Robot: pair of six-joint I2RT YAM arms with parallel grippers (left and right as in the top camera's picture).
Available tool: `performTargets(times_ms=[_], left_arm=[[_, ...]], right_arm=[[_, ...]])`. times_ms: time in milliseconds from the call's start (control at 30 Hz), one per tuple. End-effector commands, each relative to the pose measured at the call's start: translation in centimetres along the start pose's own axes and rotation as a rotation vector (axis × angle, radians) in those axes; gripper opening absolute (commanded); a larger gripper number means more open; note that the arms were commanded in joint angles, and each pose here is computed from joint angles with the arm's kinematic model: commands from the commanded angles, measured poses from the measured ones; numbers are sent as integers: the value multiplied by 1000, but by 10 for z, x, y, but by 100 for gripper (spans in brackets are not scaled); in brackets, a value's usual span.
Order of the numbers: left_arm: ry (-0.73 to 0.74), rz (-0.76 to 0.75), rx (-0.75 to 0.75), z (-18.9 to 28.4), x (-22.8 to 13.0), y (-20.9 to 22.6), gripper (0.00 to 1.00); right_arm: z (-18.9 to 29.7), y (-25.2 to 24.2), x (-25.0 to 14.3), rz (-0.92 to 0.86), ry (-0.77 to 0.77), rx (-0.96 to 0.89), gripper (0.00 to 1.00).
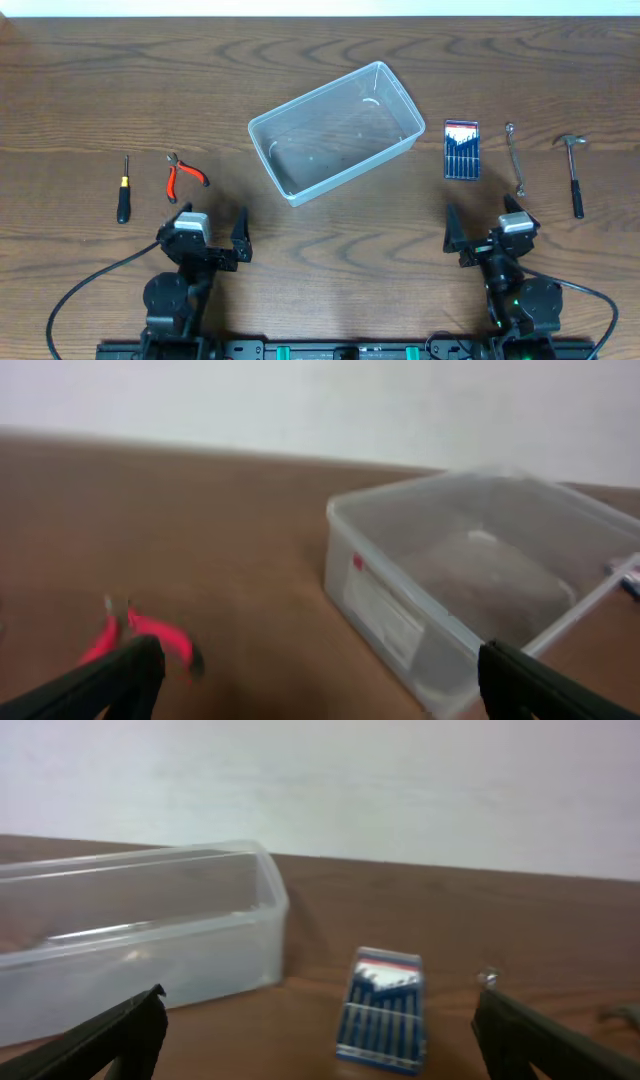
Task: Pack container
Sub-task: 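Reach both grippers to the near and far rims of the clear container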
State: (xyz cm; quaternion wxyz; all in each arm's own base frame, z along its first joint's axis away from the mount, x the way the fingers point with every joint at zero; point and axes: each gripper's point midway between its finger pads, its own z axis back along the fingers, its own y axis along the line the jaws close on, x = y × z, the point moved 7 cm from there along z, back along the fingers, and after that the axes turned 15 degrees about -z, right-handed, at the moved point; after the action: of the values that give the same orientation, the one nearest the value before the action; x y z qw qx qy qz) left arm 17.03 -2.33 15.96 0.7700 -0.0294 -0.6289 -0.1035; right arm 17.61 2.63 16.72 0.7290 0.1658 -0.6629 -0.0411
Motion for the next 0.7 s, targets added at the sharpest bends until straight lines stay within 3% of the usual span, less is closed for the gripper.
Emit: performTargets(times_ms=[0,167,300,500,567,667], left_arm=[[-19,81,-7,12,45,2,98],[58,39,7,15,117,12,98],[270,59,-13,2,155,17,98],[694,98,-52,-8,179,21,98],[763,116,-62,-11,180,21,98],[824,145,-88,-18,178,18,98]], right_arm=[[2,14,29,-65,-24,55,99],[-15,24,68,-62,72,21,99],[-51,36,102,-95,310,-10,99],[-92,39,138,-39,811,-171,99],[-107,36,146,-12,877,-209,99],[-137,42,150,-121,913,-185,99]])
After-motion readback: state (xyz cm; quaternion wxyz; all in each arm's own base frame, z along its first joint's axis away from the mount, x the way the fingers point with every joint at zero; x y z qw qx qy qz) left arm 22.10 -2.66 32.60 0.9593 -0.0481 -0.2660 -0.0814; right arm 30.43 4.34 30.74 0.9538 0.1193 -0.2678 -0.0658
